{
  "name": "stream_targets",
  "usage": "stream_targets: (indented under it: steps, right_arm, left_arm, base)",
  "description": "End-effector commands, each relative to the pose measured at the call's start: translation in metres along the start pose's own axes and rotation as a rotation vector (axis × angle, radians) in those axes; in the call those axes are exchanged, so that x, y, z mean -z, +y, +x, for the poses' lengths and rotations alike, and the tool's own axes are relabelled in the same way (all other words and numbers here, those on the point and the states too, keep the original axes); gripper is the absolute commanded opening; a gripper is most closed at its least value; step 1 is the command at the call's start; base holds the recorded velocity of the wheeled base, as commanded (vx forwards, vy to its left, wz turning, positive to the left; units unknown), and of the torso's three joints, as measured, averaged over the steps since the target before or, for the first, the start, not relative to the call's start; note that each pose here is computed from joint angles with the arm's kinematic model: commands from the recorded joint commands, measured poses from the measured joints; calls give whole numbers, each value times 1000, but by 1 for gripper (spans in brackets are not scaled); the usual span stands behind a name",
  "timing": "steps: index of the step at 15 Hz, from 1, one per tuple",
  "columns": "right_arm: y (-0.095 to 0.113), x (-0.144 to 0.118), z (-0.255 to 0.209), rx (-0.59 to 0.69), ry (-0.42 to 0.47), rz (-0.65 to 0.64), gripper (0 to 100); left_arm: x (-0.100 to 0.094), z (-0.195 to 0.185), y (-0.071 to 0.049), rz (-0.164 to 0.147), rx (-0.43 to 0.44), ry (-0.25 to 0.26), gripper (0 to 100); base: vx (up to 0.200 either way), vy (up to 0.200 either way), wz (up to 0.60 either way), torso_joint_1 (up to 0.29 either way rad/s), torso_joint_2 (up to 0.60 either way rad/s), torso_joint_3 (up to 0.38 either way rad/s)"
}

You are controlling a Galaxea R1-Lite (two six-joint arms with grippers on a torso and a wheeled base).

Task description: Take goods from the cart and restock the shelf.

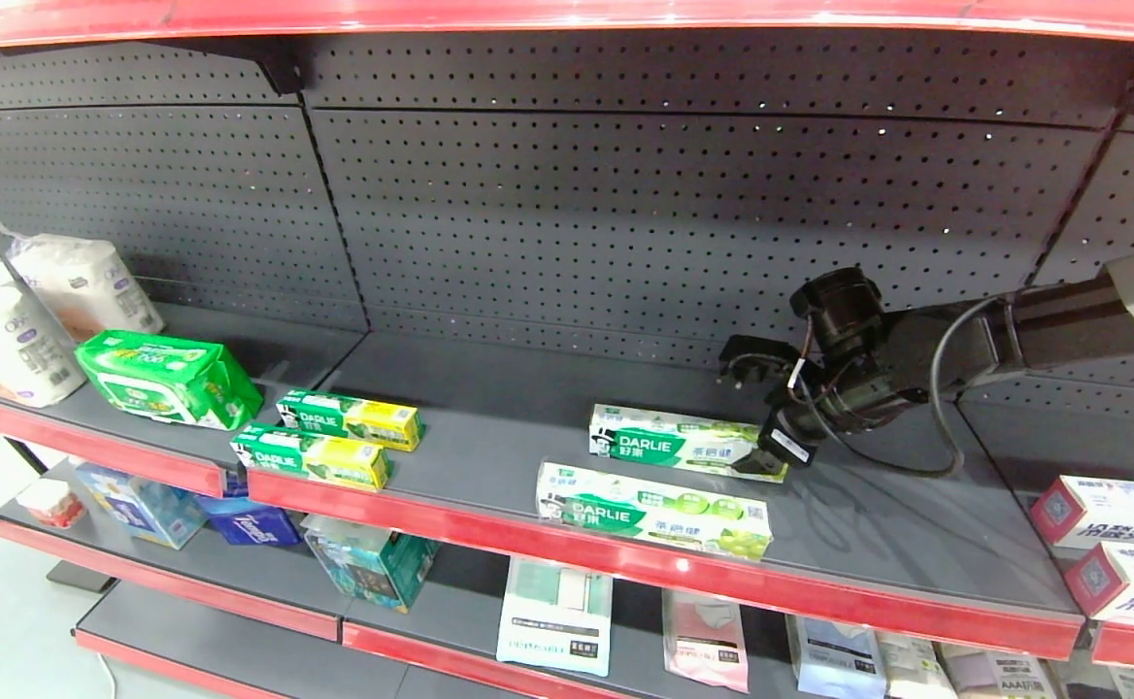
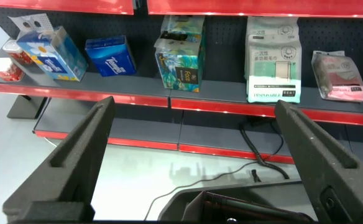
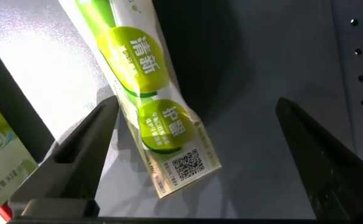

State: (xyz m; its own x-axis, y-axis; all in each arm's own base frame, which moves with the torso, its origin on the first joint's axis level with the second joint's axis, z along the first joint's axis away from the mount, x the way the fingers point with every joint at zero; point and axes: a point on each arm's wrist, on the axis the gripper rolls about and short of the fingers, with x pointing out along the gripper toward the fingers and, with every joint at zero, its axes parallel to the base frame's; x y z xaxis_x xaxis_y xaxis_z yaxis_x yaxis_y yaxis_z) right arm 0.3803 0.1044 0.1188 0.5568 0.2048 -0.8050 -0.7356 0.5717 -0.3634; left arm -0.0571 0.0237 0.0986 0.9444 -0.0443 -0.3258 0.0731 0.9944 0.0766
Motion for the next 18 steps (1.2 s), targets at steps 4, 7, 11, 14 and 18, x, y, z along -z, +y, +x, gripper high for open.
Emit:
stream_targets:
  steps: [4,7,11,14,18]
  right_arm:
    - [0,-1,-4,2,-7,0,100]
    - [2,-3,-19,12,-30,13,100]
    - [27,-3,-37,-28,-31,126,100]
    - [24,1,-47,-18,-46,177,100]
    - [21,5,-69,12,-76,239,100]
  left_arm:
    - [0,0,0,0,-1,0,100]
    - [0,0,0,-1,0,0,100]
    - [0,0,0,-2,-1,0,100]
    - [0,0,0,-2,-1,1,100]
    - [0,0,0,-2,-6,1,100]
  base:
    - [0,0,0,0,0,0]
    - [0,0,0,0,0,0]
    - [0,0,0,0,0,0]
    - [0,0,0,0,0,0]
    - [0,0,0,0,0,0]
